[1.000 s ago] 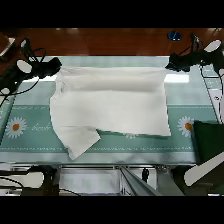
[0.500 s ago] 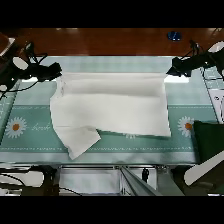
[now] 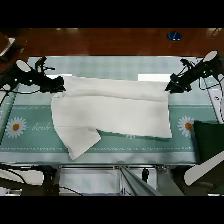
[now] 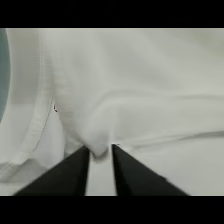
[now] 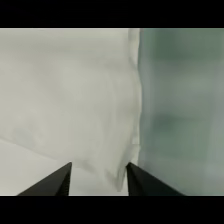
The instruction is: Fold the shirts.
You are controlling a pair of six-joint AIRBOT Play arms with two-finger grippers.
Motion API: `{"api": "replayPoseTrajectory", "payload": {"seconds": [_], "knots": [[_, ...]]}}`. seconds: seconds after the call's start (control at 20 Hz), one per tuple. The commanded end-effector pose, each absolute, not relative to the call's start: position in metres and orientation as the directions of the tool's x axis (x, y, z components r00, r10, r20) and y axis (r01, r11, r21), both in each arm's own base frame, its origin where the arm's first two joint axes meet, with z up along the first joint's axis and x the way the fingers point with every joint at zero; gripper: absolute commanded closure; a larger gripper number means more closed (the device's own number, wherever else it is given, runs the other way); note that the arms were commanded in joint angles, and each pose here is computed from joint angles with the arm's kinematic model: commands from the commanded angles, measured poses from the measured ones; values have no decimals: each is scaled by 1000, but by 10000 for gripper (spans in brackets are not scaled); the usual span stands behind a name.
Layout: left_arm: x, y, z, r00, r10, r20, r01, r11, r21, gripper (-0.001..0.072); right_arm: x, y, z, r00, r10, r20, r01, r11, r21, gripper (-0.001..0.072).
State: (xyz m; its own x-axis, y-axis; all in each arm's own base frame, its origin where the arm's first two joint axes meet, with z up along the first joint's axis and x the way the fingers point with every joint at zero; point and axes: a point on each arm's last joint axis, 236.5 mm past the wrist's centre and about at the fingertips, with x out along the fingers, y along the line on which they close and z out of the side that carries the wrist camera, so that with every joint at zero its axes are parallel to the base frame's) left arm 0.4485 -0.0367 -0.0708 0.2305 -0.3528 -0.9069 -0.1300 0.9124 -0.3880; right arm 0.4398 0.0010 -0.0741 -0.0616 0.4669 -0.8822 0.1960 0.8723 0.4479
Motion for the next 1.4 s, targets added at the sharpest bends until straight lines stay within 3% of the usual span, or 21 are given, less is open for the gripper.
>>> {"api": "replayPoseTrajectory", "payload": {"seconds": [0.0, 0.15, 0.3, 0.45, 0.65, 0.75, 0.9, 1.1, 1.35], "knots": [[427, -36, -69, 132, -382, -915, -159, 903, -400, 197, 431, 3, -69, -88, 452, -887, 211, 879, 427, 296], [400, -18, -45, 59, -408, -911, -161, 897, -412, 197, 430, -24, -32, -9, 364, -931, 207, 912, 354, 296], [369, 4, -21, 120, -393, -912, -181, 894, -409, 196, 418, -49, 10, 124, 276, -953, 234, 925, 298, 296], [302, 32, -40, 144, -326, -934, -298, 886, -355, 196, 367, -36, 16, 200, 258, -945, 204, 933, 298, 297], [234, 7, -77, 167, -450, -878, -452, 756, -473, 196, 309, 22, 0, 373, 366, -852, 217, 859, 464, 296], [212, -8, -88, 129, -496, -859, -464, 735, -494, 196, 289, 49, -3, 404, 446, -799, 202, 808, 553, 295], [204, -22, -94, 118, -539, -834, -476, 707, -524, 196, 272, 64, -9, 376, 496, -782, 207, 778, 593, 294], [217, -44, -91, 204, -608, -768, -477, 623, -620, 197, 270, 66, -9, 367, 505, -781, 209, 774, 598, 295], [199, -70, -121, 147, -587, -796, -463, 670, -580, 198, 290, 67, 3, 455, 510, -730, 266, 705, 657, 295]]}}
